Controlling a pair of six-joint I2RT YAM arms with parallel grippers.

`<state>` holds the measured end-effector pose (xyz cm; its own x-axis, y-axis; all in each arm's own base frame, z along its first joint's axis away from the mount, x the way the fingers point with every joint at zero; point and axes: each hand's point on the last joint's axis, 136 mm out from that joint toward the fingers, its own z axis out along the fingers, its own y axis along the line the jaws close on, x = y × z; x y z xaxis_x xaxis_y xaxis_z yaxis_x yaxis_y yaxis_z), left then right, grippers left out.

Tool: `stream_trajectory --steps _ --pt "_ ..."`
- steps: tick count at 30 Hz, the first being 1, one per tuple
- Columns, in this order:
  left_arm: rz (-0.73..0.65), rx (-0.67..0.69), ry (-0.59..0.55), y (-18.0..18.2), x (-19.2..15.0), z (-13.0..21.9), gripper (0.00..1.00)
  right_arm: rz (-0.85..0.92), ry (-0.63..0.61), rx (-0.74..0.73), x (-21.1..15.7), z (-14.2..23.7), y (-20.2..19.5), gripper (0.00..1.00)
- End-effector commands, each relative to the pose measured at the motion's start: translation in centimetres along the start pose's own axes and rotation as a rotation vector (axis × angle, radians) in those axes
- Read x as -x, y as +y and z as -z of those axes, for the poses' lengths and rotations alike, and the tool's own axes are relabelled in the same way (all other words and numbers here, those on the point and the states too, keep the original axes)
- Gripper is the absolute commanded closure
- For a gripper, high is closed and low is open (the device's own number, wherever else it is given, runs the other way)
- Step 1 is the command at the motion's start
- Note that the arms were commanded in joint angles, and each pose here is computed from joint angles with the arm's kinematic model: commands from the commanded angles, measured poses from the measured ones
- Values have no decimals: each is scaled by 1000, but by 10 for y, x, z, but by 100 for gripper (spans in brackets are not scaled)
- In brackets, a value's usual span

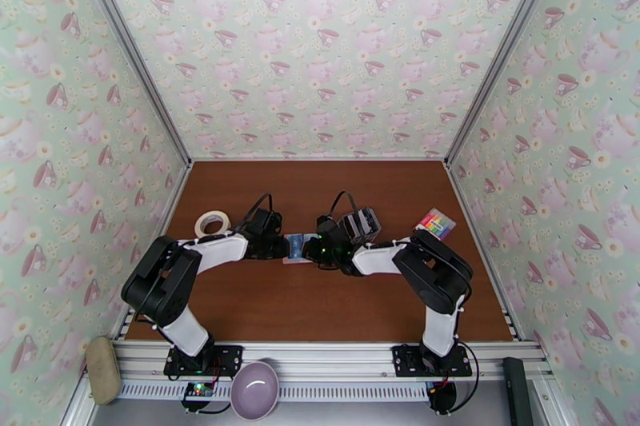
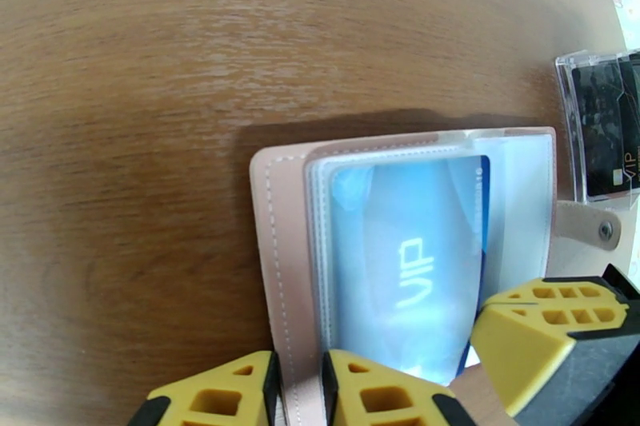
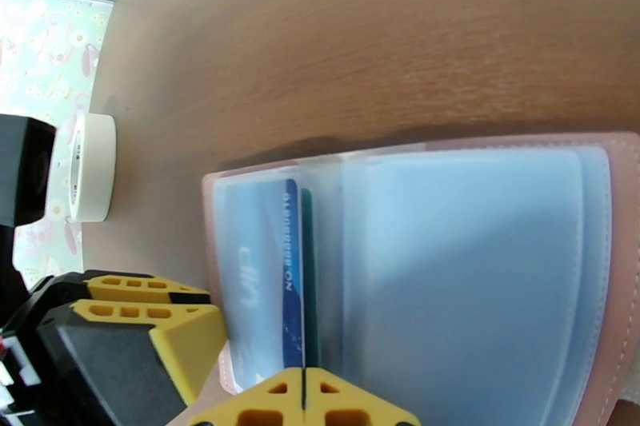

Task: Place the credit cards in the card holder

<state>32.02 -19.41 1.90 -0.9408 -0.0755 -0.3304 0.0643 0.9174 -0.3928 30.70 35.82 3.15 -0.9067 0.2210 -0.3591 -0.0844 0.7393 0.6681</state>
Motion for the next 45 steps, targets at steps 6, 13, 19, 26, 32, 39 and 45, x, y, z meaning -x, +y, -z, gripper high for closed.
stream_trajectory --steps 6,13,19,26,32,39,45 --pt "5 11 -3 2 6 0 76 19 36 38 -9 -7 19 97" --pt "7 10 -14 3 9 5 75 48 14 19 -2 5 22 81" --pt "11 17 -19 7 11 9 75 83 -10 -2 8 17 29 73" --pt "17 14 -35 9 15 17 75 117 -31 -47 19 29 29 62" --pt "20 8 -48 9 18 24 73 153 -71 -97 31 58 22 53" --pt "26 -21 -57 5 18 29 66 169 -106 -175 39 97 -4 38" --pt "38 -37 -51 5 13 26 61 160 -79 -184 29 100 -24 24"
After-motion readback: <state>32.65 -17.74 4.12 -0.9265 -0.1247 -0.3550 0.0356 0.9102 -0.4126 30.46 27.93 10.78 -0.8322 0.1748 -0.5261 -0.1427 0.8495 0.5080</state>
